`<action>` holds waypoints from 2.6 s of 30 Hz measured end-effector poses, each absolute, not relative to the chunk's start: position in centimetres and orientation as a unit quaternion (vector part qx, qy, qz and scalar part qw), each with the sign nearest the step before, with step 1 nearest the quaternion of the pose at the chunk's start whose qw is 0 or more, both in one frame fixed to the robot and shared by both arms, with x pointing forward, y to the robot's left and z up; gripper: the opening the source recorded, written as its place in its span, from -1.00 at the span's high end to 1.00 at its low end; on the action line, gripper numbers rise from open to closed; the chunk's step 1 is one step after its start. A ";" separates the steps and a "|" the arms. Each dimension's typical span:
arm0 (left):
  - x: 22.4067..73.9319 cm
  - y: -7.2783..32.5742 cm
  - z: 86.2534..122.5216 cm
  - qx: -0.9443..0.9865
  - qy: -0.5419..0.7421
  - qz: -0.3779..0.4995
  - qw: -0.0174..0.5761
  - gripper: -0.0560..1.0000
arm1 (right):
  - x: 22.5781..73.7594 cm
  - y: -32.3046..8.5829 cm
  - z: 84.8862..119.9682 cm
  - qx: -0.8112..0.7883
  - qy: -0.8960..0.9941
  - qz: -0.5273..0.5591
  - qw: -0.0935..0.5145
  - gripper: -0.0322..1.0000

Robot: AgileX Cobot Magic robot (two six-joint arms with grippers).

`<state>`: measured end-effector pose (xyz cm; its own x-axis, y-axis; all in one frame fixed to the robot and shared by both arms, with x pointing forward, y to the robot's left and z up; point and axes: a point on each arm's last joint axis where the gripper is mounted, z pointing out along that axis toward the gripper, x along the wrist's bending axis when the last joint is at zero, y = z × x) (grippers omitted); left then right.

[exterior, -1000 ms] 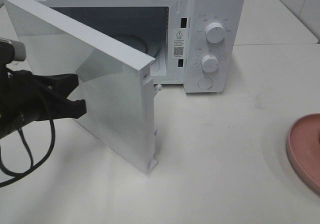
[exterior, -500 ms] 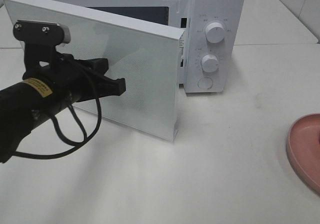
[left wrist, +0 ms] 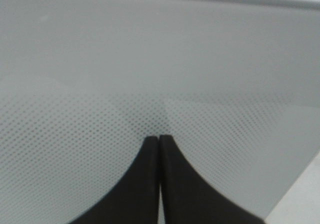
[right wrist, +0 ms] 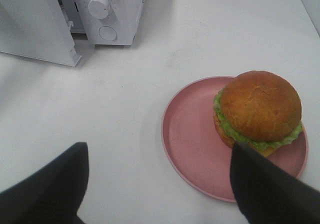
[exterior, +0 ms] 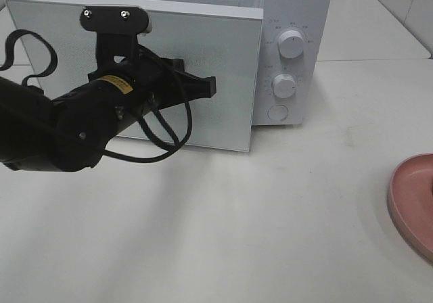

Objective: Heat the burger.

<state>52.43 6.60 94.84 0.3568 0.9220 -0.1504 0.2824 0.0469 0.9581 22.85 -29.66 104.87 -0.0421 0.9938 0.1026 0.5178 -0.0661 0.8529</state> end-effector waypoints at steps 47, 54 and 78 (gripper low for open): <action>57.8 1.2 94.3 0.656 0.493 0.285 0.496 0.89 | 22.9 -29.7 104.9 0.620 0.610 0.386 0.308 -0.51; 56.5 1.6 96.1 0.658 0.483 0.286 0.502 0.89 | 22.9 -29.7 104.9 0.620 0.610 0.386 0.308 -0.51; 48.1 2.3 95.2 0.880 0.365 0.005 0.305 -0.83 | 22.9 -29.7 104.9 0.620 0.610 0.386 0.308 -0.51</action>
